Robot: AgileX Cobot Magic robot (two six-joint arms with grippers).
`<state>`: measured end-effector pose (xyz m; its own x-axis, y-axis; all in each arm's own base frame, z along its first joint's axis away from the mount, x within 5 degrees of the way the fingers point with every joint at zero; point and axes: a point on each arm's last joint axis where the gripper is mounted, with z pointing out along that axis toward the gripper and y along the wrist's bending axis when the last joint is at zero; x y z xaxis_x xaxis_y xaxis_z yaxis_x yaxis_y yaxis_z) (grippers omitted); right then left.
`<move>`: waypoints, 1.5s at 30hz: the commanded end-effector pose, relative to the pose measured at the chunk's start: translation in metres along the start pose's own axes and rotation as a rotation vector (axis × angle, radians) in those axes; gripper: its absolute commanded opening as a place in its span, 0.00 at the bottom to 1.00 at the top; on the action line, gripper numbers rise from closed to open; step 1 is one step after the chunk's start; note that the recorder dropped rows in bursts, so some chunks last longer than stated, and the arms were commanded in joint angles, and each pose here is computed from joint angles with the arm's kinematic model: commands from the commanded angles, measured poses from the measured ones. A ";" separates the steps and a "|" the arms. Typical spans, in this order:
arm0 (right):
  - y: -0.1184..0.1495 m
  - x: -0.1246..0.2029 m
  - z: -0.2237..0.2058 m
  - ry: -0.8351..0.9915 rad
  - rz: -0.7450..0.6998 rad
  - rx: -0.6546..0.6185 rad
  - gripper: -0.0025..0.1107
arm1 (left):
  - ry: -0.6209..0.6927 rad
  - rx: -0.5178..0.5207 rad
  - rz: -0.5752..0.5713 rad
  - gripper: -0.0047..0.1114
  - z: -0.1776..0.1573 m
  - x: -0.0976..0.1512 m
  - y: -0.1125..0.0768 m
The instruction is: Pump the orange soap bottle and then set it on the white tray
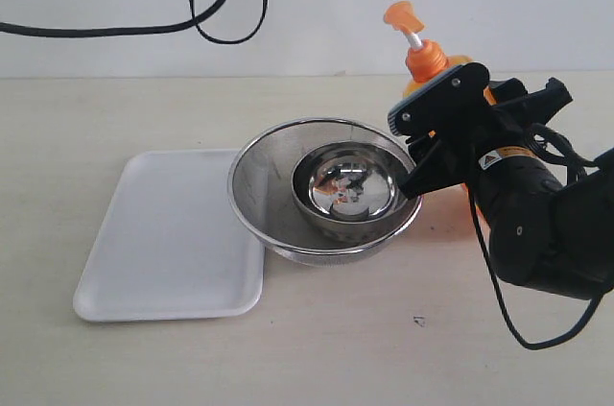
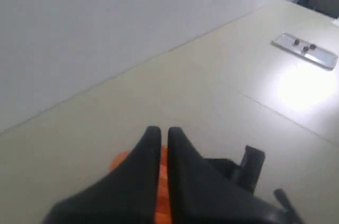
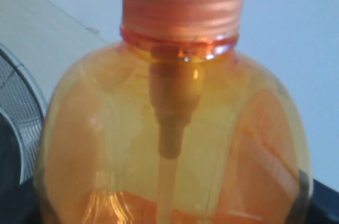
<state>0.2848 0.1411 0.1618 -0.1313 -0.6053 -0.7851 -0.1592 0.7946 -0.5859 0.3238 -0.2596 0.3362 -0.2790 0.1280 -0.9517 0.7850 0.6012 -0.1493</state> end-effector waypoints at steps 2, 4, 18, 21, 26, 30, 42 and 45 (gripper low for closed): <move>-0.005 -0.007 0.001 -0.053 -0.017 0.038 0.02 | -0.013 -0.010 0.645 0.08 -0.001 -0.005 -0.001; -0.005 -0.007 0.001 -0.053 -0.017 0.038 0.02 | 0.000 -0.118 0.740 0.08 -0.001 -0.008 0.008; -0.005 -0.007 0.001 -0.053 -0.006 0.037 0.02 | 0.005 -0.627 -0.049 0.08 -0.019 -0.005 0.051; -0.005 -0.007 0.001 -0.053 -0.006 0.037 0.02 | 0.102 -0.684 -0.018 0.08 -0.023 0.002 0.055; -0.004 -0.008 0.001 -0.059 -0.002 0.033 0.02 | 0.419 -0.613 0.535 0.08 -0.025 0.013 0.053; -0.004 -0.008 0.001 -0.062 -0.004 0.031 0.02 | 0.570 -0.393 0.849 0.08 -0.018 0.022 0.037; -0.003 -0.007 0.001 -0.053 -0.004 0.019 0.02 | 0.219 -0.209 0.747 0.08 0.003 -0.006 -0.019; -0.003 -0.007 0.001 -0.056 -0.006 0.017 0.02 | 0.177 -0.195 0.764 0.08 0.003 -0.016 -0.030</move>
<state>0.2847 0.1425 0.1618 -0.1228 -0.5997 -0.7908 -0.1710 0.7977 -0.5784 0.3130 -0.2747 0.3412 0.1518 0.7036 -0.6942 0.6974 0.4214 0.5797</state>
